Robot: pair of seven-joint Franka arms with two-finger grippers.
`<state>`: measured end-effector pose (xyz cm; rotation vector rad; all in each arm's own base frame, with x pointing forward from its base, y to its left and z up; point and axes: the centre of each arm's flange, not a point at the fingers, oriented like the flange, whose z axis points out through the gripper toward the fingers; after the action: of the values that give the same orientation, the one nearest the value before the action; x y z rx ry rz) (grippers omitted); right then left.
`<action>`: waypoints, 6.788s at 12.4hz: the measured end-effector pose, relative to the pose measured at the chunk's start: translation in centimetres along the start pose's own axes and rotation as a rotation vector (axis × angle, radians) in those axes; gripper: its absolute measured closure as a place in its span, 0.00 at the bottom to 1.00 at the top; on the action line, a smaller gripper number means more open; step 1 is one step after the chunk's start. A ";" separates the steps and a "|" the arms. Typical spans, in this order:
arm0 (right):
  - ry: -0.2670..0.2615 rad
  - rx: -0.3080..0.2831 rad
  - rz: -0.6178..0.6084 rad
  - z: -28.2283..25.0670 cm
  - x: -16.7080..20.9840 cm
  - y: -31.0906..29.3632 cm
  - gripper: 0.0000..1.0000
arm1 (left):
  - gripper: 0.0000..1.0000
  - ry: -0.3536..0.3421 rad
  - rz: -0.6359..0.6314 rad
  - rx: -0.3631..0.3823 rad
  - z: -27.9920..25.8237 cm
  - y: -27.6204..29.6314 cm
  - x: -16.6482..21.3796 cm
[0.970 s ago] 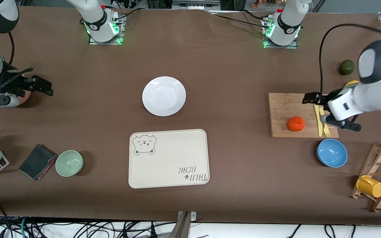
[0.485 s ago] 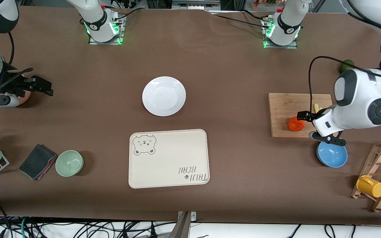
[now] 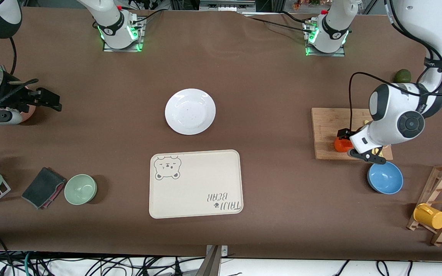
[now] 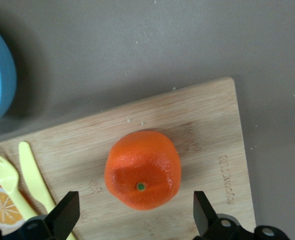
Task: Place orange and plate with both arms
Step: 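Reach the left gripper down to the orange on the cutting board, then close the left gripper on the orange and lift it, then carry the orange with the left gripper over the white plate, then lower the orange onto the plate and open the left gripper, then withdraw the left gripper to rest while the right gripper moves out, then reach the right gripper to the plate rim and grip it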
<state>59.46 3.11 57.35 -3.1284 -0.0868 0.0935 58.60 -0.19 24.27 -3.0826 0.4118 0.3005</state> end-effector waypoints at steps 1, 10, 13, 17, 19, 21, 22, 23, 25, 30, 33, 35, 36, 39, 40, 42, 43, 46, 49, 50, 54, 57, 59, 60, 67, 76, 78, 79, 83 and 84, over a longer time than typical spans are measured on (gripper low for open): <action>0.000 0.000 0.000 0.0 0.0 0.0 0.00 | 0.00 -0.006 -0.003 -0.001 1.0 0.1 -0.1; 0.000 0.000 0.002 0.0 0.0 0.1 0.00 | 0.30 -0.052 0.000 -0.003 4.6 1.7 0.5; 0.000 0.000 0.002 0.0 0.0 0.1 0.00 | 0.30 -0.065 -0.037 0.010 2.6 6.4 2.1; 0.000 0.000 0.002 0.0 0.0 0.1 0.00 | 0.30 -0.015 -0.284 -0.063 -3.3 25.5 4.8; 0.000 0.000 0.002 0.0 0.0 0.1 0.00 | 0.30 -0.002 -0.407 -0.132 -5.5 35.8 4.3; 0.000 0.000 0.002 0.0 0.0 0.1 0.00 | 0.30 -0.020 -0.489 -0.178 -5.4 45.2 3.5; 0.000 0.000 0.002 0.0 0.0 0.1 0.00 | 0.30 -0.025 -0.514 -0.189 -4.2 50.0 3.0; 0.000 0.000 0.002 0.0 0.0 0.1 0.00 | 0.30 -0.016 -0.540 -0.201 -2.4 54.4 2.6; 0.000 -0.001 0.002 0.0 0.0 0.1 0.00 | 0.30 0.026 -0.576 -0.242 2.4 61.2 1.3; 0.000 -0.001 0.002 0.0 0.0 0.1 0.00 | 0.25 0.070 -0.589 -0.281 6.2 65.2 0.2; 0.000 -0.001 0.002 0.0 0.0 0.1 0.00 | 0.00 0.044 -0.617 -0.246 3.9 63.1 1.9; 0.000 -0.001 0.002 0.0 0.0 0.1 0.00 | 0.00 -0.013 -0.648 -0.201 -0.2 59.3 3.6; 0.000 -0.001 0.002 0.0 0.0 0.1 0.00 | 0.00 -0.037 -0.647 -0.184 -2.6 56.7 4.5; 0.000 -0.001 0.003 0.0 0.0 0.1 0.00 | 0.00 -0.114 -0.554 -0.155 -8.1 45.0 7.7; 0.000 -0.001 0.002 0.0 0.0 0.1 0.00 | 0.00 -0.139 -0.520 -0.156 -9.3 40.5 8.7; 0.000 -0.001 0.001 0.0 0.0 0.1 0.00 | 0.00 -0.188 -0.432 -0.175 -11.0 31.2 9.9; 0.000 -0.001 0.001 0.0 0.0 0.0 0.00 | 0.00 -0.205 -0.394 -0.193 -11.4 26.7 10.2; 0.000 -0.001 0.000 0.0 0.0 0.0 0.00 | 0.00 -0.194 -0.316 -0.236 -12.0 14.5 10.4; 0.000 -0.001 0.000 0.0 0.0 0.0 0.00 | 0.00 -0.169 -0.228 -0.204 -12.3 6.6 9.5; 0.000 -0.001 0.000 0.0 0.0 0.0 0.00 | 0.00 -0.158 -0.218 -0.184 -12.7 4.8 9.1; -0.001 -0.001 0.002 0.1 0.0 0.1 0.00 | 0.00 -0.050 -0.271 -0.136 -17.3 -1.7 6.7; -0.001 -0.002 0.010 0.1 0.0 0.4 0.00 | 0.00 0.150 -0.331 -0.108 -20.8 -2.7 3.4; -0.002 -0.002 0.014 0.1 0.0 0.7 0.00 | 0.00 0.246 -0.338 -0.092 -21.5 -1.9 0.8; -0.004 -0.003 0.017 0.1 0.0 0.9 0.00 | 0.00 0.268 -0.334 -0.088 -22.1 -1.3 -0.4; -0.057 -0.008 0.019 2.2 0.6 0.9 0.00 | 0.00 0.280 -0.275 -0.079 -31.3 -0.4 -10.1; -0.143 0.073 -0.072 5.4 0.7 -4.0 0.00 | 0.00 0.226 -0.113 -0.042 -35.6 -0.2 -12.3; -0.141 0.142 -0.090 7.4 1.2 -4.6 0.00 | 0.00 0.207 -0.105 -0.031 -34.8 -0.2 -11.7; -0.124 0.182 -0.088 8.9 1.5 -4.9 0.00 | 0.00 0.201 -0.093 -0.024 -34.6 -0.3 -11.5; -0.096 0.397 -0.080 17.2 0.8 -5.6 0.00 | 0.00 0.196 -0.034 -0.017 -34.4 -0.4 -11.4; -0.085 0.438 -0.073 18.9 0.4 -5.6 0.00 | 0.00 0.196 -0.032 -0.017 -34.3 -0.4 -11.3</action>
<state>58.46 8.90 38.56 -2.6807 -0.1574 0.2130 54.42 1.71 60.15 -3.1426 0.3653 0.0009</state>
